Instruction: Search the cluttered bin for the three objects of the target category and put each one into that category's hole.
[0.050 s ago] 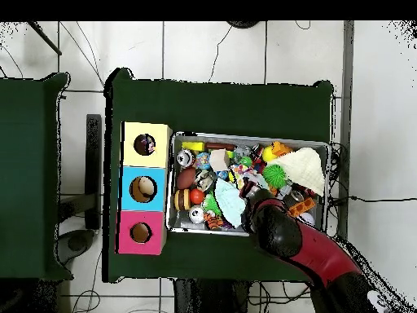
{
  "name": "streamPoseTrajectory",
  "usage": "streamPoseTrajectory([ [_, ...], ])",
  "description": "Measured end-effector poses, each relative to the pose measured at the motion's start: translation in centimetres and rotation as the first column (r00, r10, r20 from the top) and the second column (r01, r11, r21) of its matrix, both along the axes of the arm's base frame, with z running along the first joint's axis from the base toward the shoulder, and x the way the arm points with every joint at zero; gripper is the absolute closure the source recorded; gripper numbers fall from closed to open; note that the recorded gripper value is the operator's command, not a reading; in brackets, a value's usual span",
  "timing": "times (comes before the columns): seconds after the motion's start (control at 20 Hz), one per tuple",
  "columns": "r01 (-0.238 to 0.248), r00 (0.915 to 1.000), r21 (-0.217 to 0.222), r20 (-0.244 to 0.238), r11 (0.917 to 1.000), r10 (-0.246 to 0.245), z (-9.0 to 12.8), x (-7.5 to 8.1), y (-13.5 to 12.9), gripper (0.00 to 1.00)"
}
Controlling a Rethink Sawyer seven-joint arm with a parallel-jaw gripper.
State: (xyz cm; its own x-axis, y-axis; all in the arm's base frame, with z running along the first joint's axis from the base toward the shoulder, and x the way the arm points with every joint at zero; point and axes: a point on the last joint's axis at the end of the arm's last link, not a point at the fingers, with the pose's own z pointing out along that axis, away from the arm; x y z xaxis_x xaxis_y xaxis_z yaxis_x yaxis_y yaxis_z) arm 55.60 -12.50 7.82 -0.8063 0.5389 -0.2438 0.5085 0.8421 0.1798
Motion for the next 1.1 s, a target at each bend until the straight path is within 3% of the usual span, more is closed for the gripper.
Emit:
streamPoseTrajectory([
  [0.65,-0.001,0.9999,0.022,-0.017,0.9998,0.002,-1.2,-0.3,0.5,0.0],
  [0.85,0.021,0.9997,0.04,-0.016,0.999,-0.021,-2.8,-0.2,-0.2,0.0],
  [1.1,0.055,0.9982,0.048,0.019,0.9973,-0.056,-5.2,0.9,-1.3,0.0],
])
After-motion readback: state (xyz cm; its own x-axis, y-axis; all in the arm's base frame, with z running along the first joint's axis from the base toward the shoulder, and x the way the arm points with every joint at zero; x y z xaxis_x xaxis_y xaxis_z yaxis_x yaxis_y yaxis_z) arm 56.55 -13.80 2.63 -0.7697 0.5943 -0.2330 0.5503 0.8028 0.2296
